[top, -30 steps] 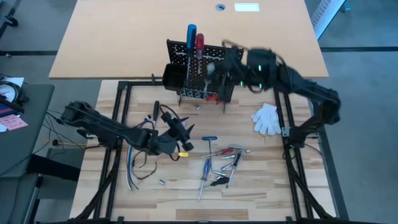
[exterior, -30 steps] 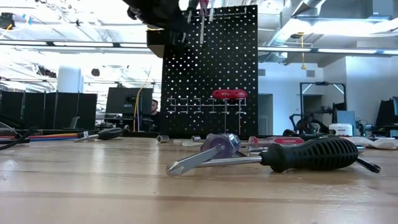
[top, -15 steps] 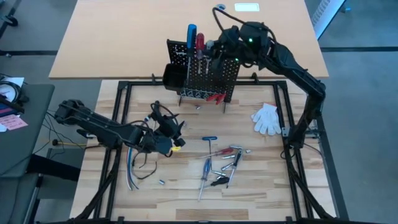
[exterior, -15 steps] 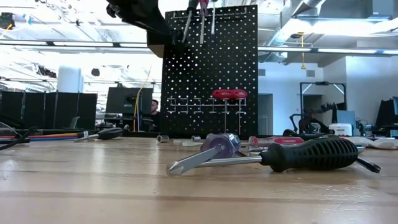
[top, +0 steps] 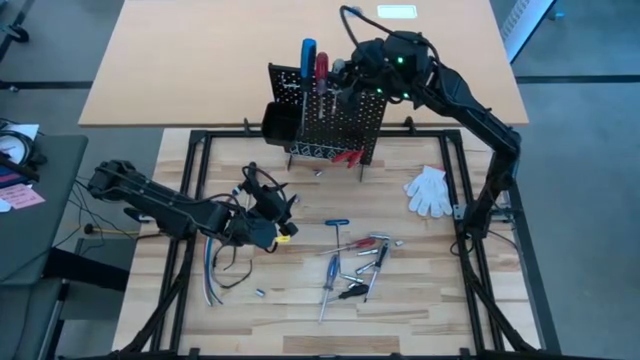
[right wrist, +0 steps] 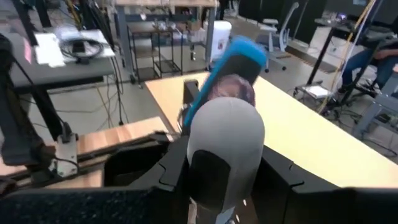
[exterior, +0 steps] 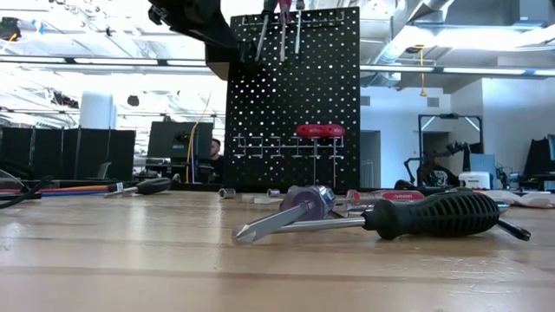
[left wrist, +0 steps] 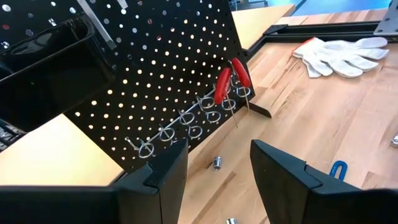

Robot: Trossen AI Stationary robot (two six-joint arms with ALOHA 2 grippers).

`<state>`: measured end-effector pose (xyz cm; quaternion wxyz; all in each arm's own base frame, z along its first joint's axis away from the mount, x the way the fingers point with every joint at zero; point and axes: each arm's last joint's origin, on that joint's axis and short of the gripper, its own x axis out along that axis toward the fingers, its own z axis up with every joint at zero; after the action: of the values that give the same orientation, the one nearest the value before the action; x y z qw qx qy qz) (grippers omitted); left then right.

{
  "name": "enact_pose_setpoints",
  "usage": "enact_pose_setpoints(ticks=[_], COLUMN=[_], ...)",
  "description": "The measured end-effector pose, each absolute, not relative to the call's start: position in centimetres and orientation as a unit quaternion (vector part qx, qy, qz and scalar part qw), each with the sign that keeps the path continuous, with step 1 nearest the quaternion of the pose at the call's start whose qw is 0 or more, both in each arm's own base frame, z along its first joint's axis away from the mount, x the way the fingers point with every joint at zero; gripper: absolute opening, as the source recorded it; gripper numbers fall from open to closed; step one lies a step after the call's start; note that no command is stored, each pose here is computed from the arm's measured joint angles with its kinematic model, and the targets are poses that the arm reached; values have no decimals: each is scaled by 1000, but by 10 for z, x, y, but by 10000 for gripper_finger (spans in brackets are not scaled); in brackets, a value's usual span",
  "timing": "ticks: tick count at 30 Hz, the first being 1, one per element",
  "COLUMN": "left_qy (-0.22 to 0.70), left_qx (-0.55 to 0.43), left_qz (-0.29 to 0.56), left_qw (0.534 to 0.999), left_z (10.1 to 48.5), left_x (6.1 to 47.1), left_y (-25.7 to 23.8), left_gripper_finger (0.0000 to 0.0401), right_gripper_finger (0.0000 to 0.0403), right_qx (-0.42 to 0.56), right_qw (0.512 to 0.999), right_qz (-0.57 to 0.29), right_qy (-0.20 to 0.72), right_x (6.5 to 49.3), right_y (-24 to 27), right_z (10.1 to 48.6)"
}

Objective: Hang tools onto peg board
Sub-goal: Hang the gray screwdriver on the black pegboard, then adjust the black pegboard

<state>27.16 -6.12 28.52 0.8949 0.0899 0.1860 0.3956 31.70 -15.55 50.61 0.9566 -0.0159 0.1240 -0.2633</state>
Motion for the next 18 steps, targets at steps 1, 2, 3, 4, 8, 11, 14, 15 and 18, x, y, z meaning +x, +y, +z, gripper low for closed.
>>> enact_pose_setpoints(ticks=[1,2,3,4,8,11,14,15,18], left_qy=[186,186,186,186,185,185,185,184,184], left_qx=[90,90,90,90,88,88,88,88,90], left_qz=[396,396,396,396,396,396,394,393,387], left_qw=[895,895,895,895,895,895,896,897,899], left_z=[285,285,285,285,285,285,285,285,285], left_x=[272,272,272,272,272,272,271,271,270], left_y=[-61,-61,-61,-61,-61,-61,-62,-63,-67], left_gripper_finger=[169,169,169,169,169,169,169,169,169], right_gripper_finger=[122,127,138,153,214,233,236,235,230], right_qx=[-16,-16,-17,-17,-17,-11,-11,-11,-26], right_qw=[956,955,955,955,956,956,956,956,956], right_qz=[-266,-267,-268,-268,-268,-269,-269,-269,-266], right_qy=[126,126,126,124,121,120,120,120,123], right_x=[317,318,318,317,317,317,317,317,315], right_y=[-156,-156,-156,-156,-156,-156,-156,-156,-154], right_z=[505,505,505,506,507,507,507,507,508])
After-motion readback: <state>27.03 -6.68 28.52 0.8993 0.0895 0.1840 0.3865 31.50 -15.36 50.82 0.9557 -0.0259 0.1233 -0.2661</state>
